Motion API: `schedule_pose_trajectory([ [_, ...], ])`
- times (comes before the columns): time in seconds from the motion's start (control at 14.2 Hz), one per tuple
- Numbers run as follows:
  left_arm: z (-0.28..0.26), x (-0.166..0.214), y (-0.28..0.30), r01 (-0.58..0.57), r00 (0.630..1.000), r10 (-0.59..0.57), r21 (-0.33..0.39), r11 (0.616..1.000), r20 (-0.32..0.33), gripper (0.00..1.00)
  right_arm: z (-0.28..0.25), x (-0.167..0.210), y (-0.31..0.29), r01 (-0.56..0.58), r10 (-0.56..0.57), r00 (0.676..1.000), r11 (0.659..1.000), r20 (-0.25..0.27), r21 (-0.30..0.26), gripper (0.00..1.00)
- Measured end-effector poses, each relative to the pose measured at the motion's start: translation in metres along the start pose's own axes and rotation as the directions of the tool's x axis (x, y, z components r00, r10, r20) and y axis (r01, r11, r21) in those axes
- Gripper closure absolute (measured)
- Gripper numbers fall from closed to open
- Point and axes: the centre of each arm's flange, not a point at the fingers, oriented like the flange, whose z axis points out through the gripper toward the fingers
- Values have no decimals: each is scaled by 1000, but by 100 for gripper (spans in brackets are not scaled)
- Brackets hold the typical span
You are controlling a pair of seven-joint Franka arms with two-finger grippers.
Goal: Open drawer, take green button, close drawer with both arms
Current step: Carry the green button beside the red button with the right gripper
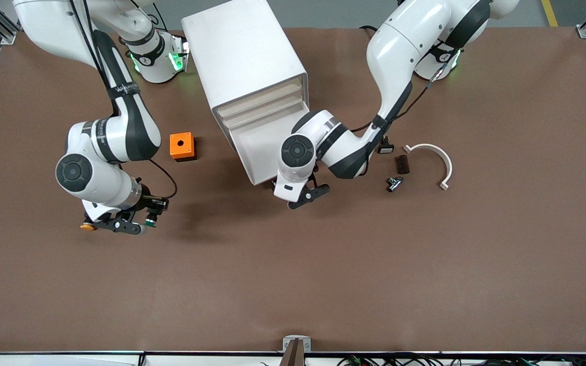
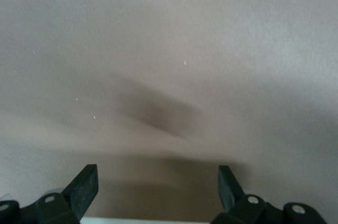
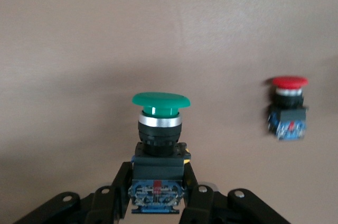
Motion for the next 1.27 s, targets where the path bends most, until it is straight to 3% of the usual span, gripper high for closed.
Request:
schedule_pose_trajectory([
  [0.21,5,-13,3,-18,1000,18,9,1000,2,0,42,-8,57,66,-66,996,998,-67,2,58],
  [0.42,8,-25,6,-34,999,34,14,999,3,0,71,-24,85,57,-57,995,998,-80,-4,58],
  [0.85,22,-80,17,-109,994,108,36,993,14,0,77,-33,70,40,-40,996,999,-86,4,58],
  [1.27,39,-129,17,-168,983,163,52,984,82,0,81,-39,48,33,-31,992,999,-121,12,58],
])
